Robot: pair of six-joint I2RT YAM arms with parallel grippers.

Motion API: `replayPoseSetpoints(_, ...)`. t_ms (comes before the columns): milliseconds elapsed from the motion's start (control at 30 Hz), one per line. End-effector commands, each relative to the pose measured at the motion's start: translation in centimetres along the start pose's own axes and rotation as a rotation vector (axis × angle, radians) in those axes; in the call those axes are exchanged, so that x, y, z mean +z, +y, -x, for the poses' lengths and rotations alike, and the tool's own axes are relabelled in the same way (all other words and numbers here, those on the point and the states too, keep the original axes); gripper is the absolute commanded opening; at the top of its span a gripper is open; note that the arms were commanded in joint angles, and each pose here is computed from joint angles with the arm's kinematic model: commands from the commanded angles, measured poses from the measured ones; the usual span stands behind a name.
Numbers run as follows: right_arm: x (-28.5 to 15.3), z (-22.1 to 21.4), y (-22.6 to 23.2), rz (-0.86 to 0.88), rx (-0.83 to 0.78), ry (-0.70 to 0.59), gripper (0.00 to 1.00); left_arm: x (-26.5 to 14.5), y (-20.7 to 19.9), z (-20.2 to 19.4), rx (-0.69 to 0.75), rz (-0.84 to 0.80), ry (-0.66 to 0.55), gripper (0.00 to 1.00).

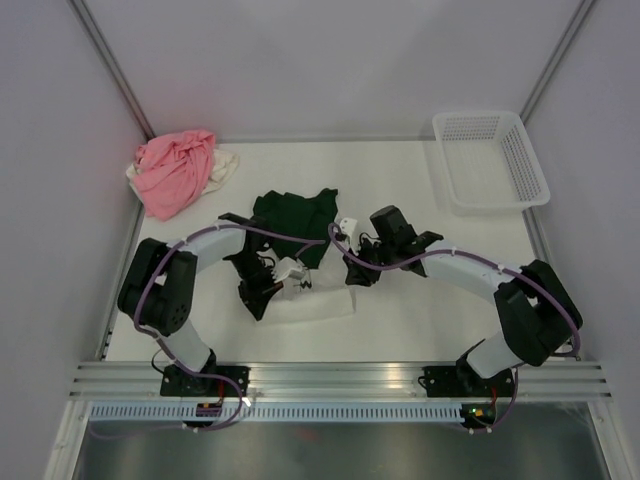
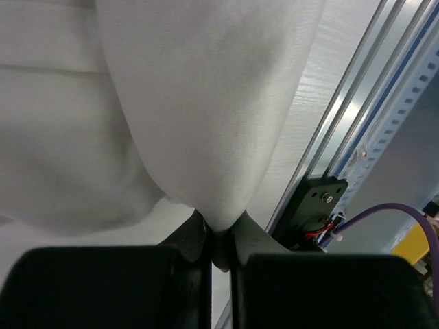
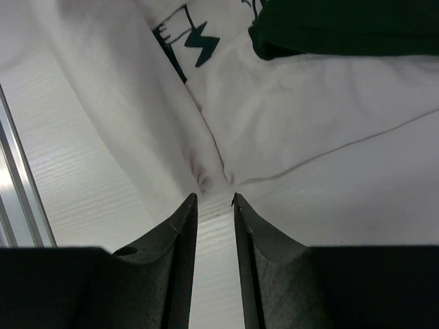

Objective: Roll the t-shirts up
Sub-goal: Roll the tshirt

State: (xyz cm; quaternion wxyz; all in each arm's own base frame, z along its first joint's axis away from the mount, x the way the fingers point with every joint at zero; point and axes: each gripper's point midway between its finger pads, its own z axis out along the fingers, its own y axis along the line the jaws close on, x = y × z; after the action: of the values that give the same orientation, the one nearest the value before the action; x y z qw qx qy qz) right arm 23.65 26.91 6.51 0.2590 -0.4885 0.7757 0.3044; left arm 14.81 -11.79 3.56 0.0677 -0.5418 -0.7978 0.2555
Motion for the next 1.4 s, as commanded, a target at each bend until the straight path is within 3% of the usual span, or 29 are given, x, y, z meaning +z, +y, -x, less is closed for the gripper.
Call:
replayPoseSetpoints(0, -1.5, 2.5, 0.6, -0.010, -0.044, -0.091, 0.34, -1.0, 1.5, 1.3, -0.023, 0.040, -0.002, 0.08)
replayPoseSetpoints(300, -0.1, 4.0, 5.8, 0.065, -0.244, -0.214, 0.30, -0.7, 2.7, 1.7, -0.075, 0.026, 0.027, 0.15)
replayPoseSetpoints(500, 3.4, 2.8, 3.0, -0.049, -0.116, -0.133, 0.13, -1.0, 3.4, 1.9, -0.088, 0.057, 0.019, 0.24)
replayPoseSetpoints(700, 4.7, 2.7, 1.5, -0.062, 0.055, -0.162, 0.13, -2.0, 4.1, 2.1, -0.040, 0.145, -0.014, 0.42)
replayPoseSetpoints(833, 5.8, 0.2, 0.1, -0.112, 0.128, -0.085, 0.11, -4.3, 4.3, 2.6, 0.103, 0.293, -0.108, 0.73)
replayPoseSetpoints(900, 5.7, 0.3, -0.2, -0.110, 0.152, -0.101, 0.11, -4.8, 4.4, 2.1, 0.166, 0.340, -0.105, 0.82)
replayPoseSetpoints(967, 5.7, 0.7, -0.5, -0.105, 0.186, -0.117, 0.11, -6.0, 4.5, 2.2, 0.204, 0.407, -0.133, 0.83)
replayPoseSetpoints(1133, 5.7, 2.1, -0.6, -0.079, 0.261, -0.154, 0.11, -8.7, 4.6, 5.0, 0.226, 0.593, -0.251, 0.72)
replayPoseSetpoints(1267, 5.6, 3.0, -0.4, -0.065, 0.276, -0.175, 0.11, -6.2, 4.9, 4.1, 0.273, 0.821, -0.161, 0.72)
replayPoseSetpoints(1367, 5.4, 3.3, -0.4, -0.054, 0.285, -0.180, 0.12, -4.3, 3.1, 4.5, 0.358, 0.819, -0.172, 0.74)
